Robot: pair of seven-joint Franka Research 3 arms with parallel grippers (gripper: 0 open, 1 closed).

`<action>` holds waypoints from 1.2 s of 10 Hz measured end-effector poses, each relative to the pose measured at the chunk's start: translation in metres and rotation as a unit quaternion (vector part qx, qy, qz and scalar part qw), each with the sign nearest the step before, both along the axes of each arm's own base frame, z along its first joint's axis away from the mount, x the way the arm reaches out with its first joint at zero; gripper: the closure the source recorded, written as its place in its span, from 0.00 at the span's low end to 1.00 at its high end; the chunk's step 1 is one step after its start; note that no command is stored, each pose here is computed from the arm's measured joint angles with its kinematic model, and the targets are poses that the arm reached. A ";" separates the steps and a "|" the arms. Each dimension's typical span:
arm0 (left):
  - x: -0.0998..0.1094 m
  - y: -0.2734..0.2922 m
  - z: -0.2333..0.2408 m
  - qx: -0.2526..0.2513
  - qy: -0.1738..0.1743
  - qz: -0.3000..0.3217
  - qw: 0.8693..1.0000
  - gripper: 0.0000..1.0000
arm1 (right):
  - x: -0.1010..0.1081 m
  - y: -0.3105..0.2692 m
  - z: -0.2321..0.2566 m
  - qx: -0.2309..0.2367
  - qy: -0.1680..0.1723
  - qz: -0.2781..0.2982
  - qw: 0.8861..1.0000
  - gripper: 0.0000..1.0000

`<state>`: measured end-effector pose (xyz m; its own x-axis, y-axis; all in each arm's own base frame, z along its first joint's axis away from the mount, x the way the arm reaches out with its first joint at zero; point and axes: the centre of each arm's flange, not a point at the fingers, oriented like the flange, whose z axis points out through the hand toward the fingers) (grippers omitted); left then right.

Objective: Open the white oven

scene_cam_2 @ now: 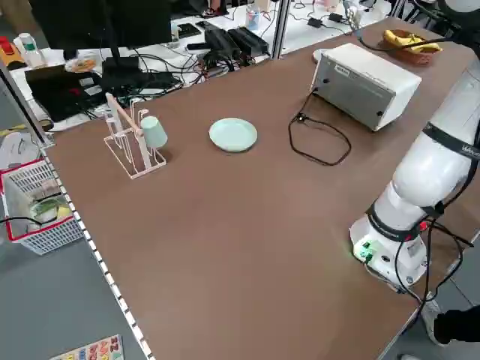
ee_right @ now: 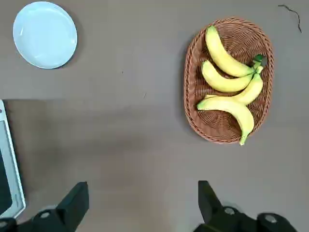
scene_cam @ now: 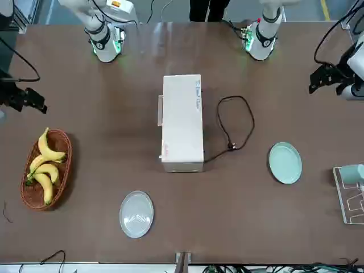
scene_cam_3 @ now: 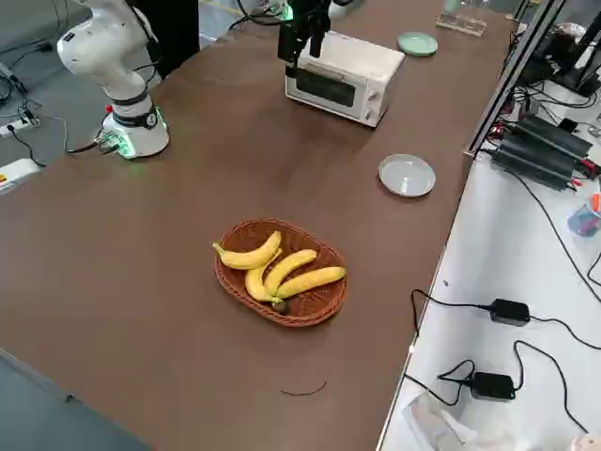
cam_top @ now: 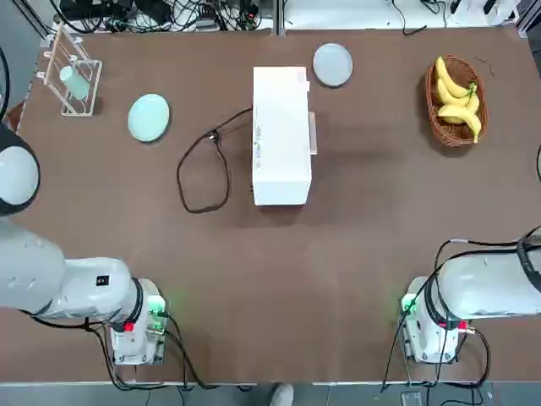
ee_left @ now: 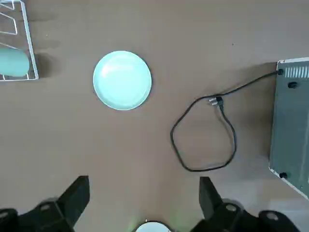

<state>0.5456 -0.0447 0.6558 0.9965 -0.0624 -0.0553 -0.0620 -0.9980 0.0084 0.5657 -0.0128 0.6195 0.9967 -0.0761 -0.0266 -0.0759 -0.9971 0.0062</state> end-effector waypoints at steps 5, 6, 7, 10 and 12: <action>0.001 -0.015 0.001 -0.002 -0.009 -0.014 1.000 0.00 | 0.000 0.004 -0.005 0.007 0.002 0.015 1.000 0.14; 0.002 -0.028 0.000 -0.008 -0.012 -0.018 1.000 0.00 | 0.002 0.004 -0.009 0.018 0.001 0.030 0.999 0.31; 0.003 -0.045 -0.005 -0.014 -0.009 -0.007 1.000 0.00 | 0.005 0.004 -0.017 0.024 -0.003 0.044 0.999 0.47; 0.005 -0.121 -0.035 -0.022 -0.012 0.016 1.000 0.03 | 0.026 0.023 -0.085 0.030 -0.033 0.127 0.991 0.96; -0.002 -0.180 -0.070 -0.032 -0.019 0.042 0.998 0.15 | 0.029 0.079 -0.154 0.083 -0.046 0.148 0.984 0.99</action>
